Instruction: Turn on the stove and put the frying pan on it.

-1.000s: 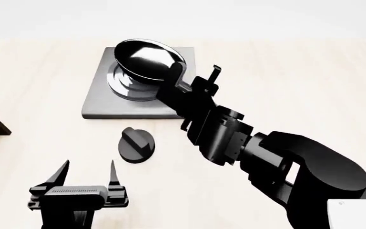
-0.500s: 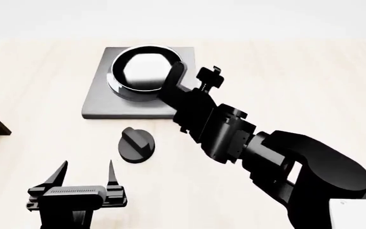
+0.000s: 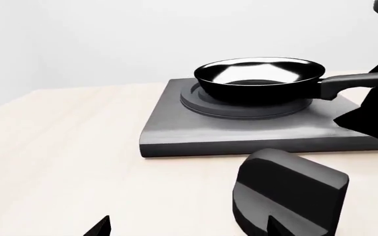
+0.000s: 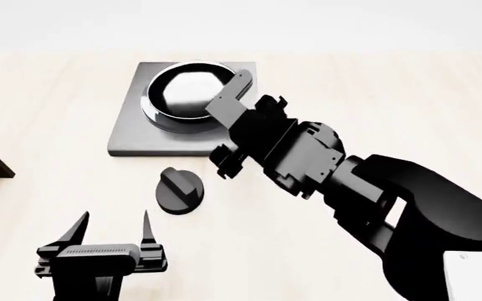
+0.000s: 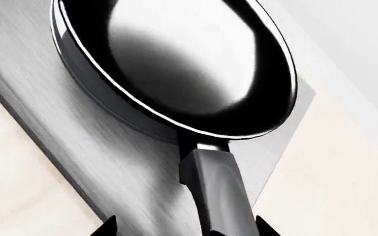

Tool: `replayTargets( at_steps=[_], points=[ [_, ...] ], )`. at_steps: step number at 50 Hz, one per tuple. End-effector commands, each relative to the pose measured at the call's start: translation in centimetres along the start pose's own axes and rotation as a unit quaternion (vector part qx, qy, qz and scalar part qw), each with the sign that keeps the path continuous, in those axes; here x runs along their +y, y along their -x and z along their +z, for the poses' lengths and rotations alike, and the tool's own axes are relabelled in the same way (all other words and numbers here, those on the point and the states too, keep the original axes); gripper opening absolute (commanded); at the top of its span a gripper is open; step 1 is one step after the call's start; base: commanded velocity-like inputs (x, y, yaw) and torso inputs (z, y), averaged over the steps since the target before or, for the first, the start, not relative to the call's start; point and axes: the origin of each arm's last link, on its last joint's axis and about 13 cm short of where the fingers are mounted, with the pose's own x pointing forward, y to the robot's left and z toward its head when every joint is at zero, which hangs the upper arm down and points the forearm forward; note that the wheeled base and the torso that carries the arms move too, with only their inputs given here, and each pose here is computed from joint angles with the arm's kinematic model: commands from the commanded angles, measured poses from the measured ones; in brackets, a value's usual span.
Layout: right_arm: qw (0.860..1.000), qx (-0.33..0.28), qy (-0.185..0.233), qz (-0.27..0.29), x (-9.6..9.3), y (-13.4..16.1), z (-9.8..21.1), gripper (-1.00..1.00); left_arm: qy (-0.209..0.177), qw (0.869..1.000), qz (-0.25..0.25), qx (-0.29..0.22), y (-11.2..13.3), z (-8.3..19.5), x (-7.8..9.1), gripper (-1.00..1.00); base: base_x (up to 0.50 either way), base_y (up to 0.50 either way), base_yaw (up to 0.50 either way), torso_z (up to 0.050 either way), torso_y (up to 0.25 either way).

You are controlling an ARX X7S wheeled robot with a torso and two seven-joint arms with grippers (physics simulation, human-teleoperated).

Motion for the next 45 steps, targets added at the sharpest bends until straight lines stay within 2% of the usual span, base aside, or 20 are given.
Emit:
replayTargets(
  at_steps=[1, 7, 12, 15, 16, 17, 19, 22, 23, 25, 27, 29, 31, 38, 41, 43, 44, 45],
  points=[
    [0.995, -0.057, -0.055, 0.058, 0.0, 0.4, 2.6, 1.0, -0.001, 1.0, 0.0, -0.004, -0.1, 0.1, 0.0, 1.0, 0.0, 0.0, 0.0, 0.0, 0.0],
    [0.991, -0.1, -0.069, 0.047, -1.0, 0.8, 4.2, 1.0, -0.003, 1.0, 0.002, -0.008, -0.2, 0.3, 0.0, 1.0, 0.0, 0.0, 0.0, 0.0, 0.0],
    [0.986, -0.159, -0.054, 0.021, -1.4, 1.3, 5.7, 1.0, -0.006, 1.0, 0.001, -0.01, -0.1, 0.5, -0.1, 1.0, 0.0, 0.0, 0.0, 0.0, 0.0],
    [0.982, -0.187, -0.039, 0.009, -1.2, 3.4, 5.0, 1.0, -0.007, 1.0, 0.003, -0.011, -0.2, 0.7, -0.1, 1.0, 0.0, 0.0, 0.0, 0.0, 0.0],
    [0.979, -0.202, -0.035, -0.019, -1.2, 4.0, 4.8, 1.0, -0.007, 1.0, 0.004, -0.012, -0.2, 0.7, -0.1, 1.0, 0.0, 0.0, 0.0, 0.0, 0.0],
    [0.977, -0.207, -0.04, -0.023, -1.2, 4.5, 4.6, 1.0, -0.007, 1.0, 0.004, -0.013, -0.2, 0.8, -0.1, 1.0, 0.0, 0.0, 0.0, 0.0, 0.0],
    [0.971, -0.23, -0.031, -0.049, -0.9, 5.9, 3.7, 1.0, -0.022, 0.999, 0.013, -0.035, -0.1, 1.0, -0.2, 1.0, 0.0, 0.0, 0.0, 0.0, 0.0],
    [0.964, -0.251, -0.029, -0.078, -0.7, 7.3, 2.8, 1.0, -0.016, 0.999, 0.011, -0.034, -0.1, 1.3, -0.2, 1.0, 0.0, 0.0, 0.0, 0.0, 0.0],
    [0.96, -0.264, -0.049, -0.079, -0.6, 8.4, 2.1, 1.0, -0.01, 0.999, 0.015, -0.041, -0.2, 1.6, -0.2, 1.0, 0.0, 0.0, 0.0, 0.0, 0.0],
    [0.954, -0.279, -0.058, -0.098, -0.4, 9.3, 1.3, 1.0, -0.008, 0.999, 0.019, -0.047, -0.3, 1.9, -0.1, 1.0, 0.0, 0.0, 0.0, 0.0, 0.0],
    [0.948, -0.291, -0.043, -0.122, -0.3, 10.0, 0.5, 1.0, -0.011, 0.998, 0.031, -0.057, -0.3, 2.0, -0.1, 1.0, 0.0, 0.0, 0.0, 0.0, 0.0],
    [0.939, -0.305, -0.071, -0.142, -0.2, 11.3, -1.0, 1.0, -0.006, 0.997, 0.032, -0.066, -0.3, 2.4, -0.1, 1.0, 0.0, 0.0, 0.0, 0.0, 0.0],
    [0.936, -0.309, -0.071, -0.154, -0.1, 11.9, -1.8, 1.0, -0.004, 0.997, 0.031, -0.069, -0.3, 2.6, 0.0, 1.0, 0.0, 0.0, 0.0, 0.0, 0.0],
    [0.916, -0.329, -0.091, -0.211, 2.5, 14.5, -5.8, 1.0, 0.002, 0.992, 0.055, -0.111, -0.3, 3.9, 0.0, 1.0, 0.0, 0.0, 0.0, 0.0, 0.0],
    [0.9, -0.347, -0.102, -0.243, 3.1, 15.9, -7.0, 1.0, 0.007, 0.99, 0.059, -0.127, -0.2, 4.6, 0.1, 1.0, 0.0, 0.0, 0.0, 0.0, 0.0],
    [0.896, -0.35, -0.109, -0.251, 3.4, 16.6, -7.7, 1.0, 0.012, 0.988, 0.062, -0.142, -0.1, 5.1, 0.2, 1.0, 0.0, 0.0, 0.0, 0.0, 0.0],
    [0.885, -0.357, -0.114, -0.276, 3.7, 17.3, -8.3, 1.0, 0.016, 0.985, 0.064, -0.156, 0.1, 5.5, 0.2, 1.0, 0.0, 0.0, 0.0, 0.0, 0.0],
    [0.883, -0.357, -0.115, -0.283, 3.7, 17.6, -8.6, 1.0, 0.016, 0.984, 0.065, -0.162, 0.1, 5.7, 0.3, 1.0, 0.0, 0.0, 0.0, 0.0, 0.0]
  ],
)
